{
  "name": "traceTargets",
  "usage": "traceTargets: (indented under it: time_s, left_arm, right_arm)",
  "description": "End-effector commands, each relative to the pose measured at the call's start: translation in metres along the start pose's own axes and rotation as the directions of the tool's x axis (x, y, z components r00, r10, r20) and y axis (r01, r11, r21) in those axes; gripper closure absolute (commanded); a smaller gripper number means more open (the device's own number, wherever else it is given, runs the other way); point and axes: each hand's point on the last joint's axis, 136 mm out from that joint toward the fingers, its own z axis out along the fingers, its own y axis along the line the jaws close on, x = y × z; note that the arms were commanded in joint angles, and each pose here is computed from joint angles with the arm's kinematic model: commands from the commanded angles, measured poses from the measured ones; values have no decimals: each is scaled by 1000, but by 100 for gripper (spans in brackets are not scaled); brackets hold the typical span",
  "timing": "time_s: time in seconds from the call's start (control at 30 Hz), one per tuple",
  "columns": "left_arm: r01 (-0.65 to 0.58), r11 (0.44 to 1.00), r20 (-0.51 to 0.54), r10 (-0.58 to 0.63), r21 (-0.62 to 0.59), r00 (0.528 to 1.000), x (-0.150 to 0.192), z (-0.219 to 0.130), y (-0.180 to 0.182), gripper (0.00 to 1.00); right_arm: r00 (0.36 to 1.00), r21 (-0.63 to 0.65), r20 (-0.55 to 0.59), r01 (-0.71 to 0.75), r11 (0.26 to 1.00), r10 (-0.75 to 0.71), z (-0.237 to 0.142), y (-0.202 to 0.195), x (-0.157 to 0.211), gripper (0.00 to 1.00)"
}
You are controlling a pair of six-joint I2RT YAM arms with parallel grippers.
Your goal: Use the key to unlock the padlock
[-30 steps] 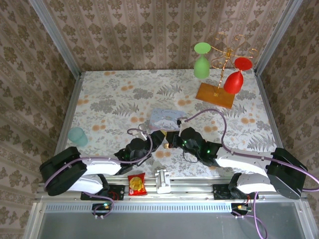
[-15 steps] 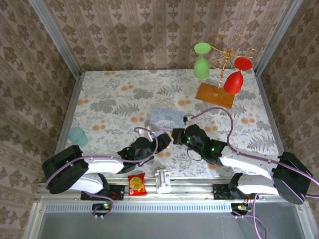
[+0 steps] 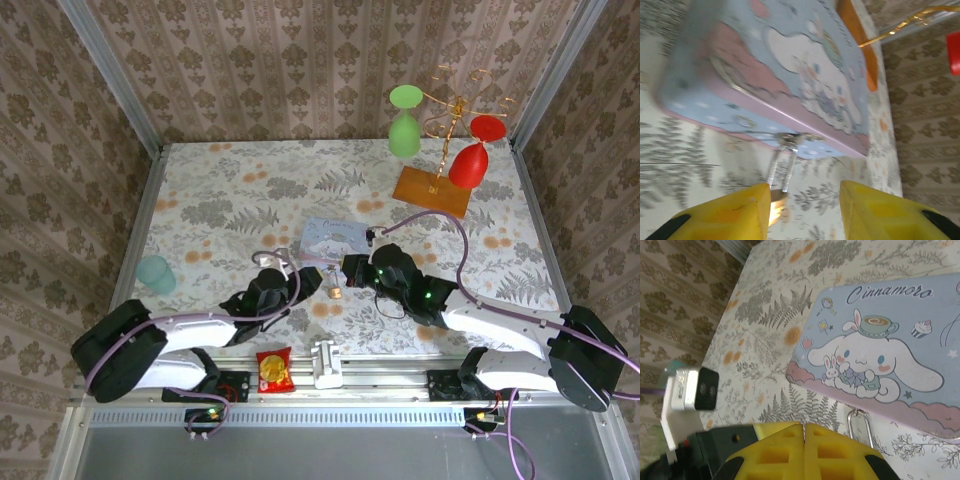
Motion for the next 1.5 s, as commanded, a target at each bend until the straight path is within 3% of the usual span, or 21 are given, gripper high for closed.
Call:
traceTargets:
  time_s: [0.0,0.17,0.4,0.7,0.83,0.97,1.2,1.47]
  left_arm:
    - [-109,993,14,108,43,994,-10,-13,-29,60]
    - [-274,961,1,274,-33,962,-11,-30,-38,55]
    - [-266,963,6,267,-41,964,-9,-33,-31,55]
    - [-260,966,-18,260,-1,965,5,-20,-35,54]
    - [-251,968,-18,251,19,968,7,-14,-38,53]
    - [-238,970,-22,239,46,971,9,-10,-43,53]
    - [-223,974,-22,224,43,974,12,-10,-38,52]
    - [-211,977,-16,211,46,977,13,-10,-37,52]
  right_arm:
    - [996,75,-81,47,996,-40,-10,-17,14,100]
    - [990,370,-131,106,923,-61,-29,-85,45,100]
    - [995,524,-87,-4,851,58,-39,-126,74,100]
    - [983,549,-136,-30,835,125,-37,-134,97,100]
    - [982,461,-125,-72,885,145,-25,-125,95,100]
    - [987,451,-152,20,892,55,-21,-108,82,100]
    - [944,461,-327,205,863,-49,-24,-123,117,100]
    - [931,449,-360,228,864,-58,-28,-131,127,100]
